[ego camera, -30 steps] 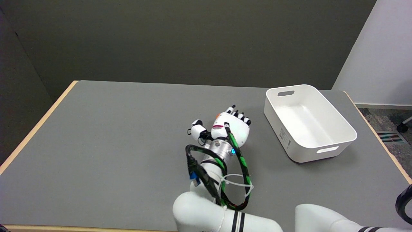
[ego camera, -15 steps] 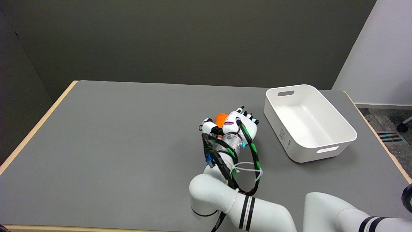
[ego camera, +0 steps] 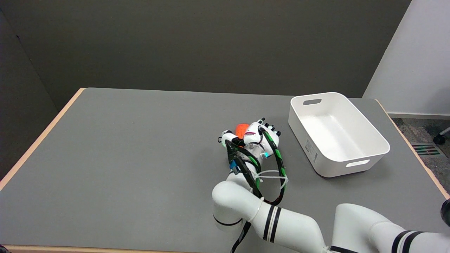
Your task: Pick up mango.
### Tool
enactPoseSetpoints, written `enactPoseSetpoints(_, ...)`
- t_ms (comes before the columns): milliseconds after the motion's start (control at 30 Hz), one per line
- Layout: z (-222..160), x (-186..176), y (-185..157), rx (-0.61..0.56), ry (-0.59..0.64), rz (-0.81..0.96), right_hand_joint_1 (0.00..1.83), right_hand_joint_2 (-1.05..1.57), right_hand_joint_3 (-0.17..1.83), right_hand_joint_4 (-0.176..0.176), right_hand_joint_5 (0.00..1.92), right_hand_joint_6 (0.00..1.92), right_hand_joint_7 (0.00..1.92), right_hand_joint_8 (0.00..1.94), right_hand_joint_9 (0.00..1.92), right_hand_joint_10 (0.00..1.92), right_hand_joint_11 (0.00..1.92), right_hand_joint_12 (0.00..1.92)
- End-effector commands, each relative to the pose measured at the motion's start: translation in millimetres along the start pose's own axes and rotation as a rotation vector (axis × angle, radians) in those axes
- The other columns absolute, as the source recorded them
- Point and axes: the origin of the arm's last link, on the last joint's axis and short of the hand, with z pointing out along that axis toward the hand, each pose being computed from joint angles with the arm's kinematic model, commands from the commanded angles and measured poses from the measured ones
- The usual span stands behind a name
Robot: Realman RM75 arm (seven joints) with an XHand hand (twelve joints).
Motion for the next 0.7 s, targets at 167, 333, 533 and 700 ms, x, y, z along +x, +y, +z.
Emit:
enactPoseSetpoints(167, 18.2, -25.4, -1.4, 0.012, -0.129, -0.027, 0.38, 0.68, 0.78, -0.176, 0.22, 0.51, 0.34, 0.53, 0.23, 1.05, 0.34, 1.64)
enactPoseSetpoints(333, 17.3, -26.5, -5.6, 0.044, -0.126, -0.035, 0.4, 0.68, 0.78, -0.176, 0.22, 0.51, 0.35, 0.54, 0.24, 1.06, 0.35, 1.65)
enactPoseSetpoints(533, 15.0, -12.3, -16.1, 0.105, -0.051, -0.039, 0.68, 0.75, 0.83, -0.176, 0.28, 0.6, 0.58, 0.88, 0.55, 1.28, 0.53, 1.75)
enactPoseSetpoints(700, 5.5, 8.8, -31.0, 0.211, 0.031, -0.05, 1.08, 1.31, 0.22, -0.176, 0.46, 1.74, 0.5, 1.81, 0.82, 1.88, 0.41, 1.92)
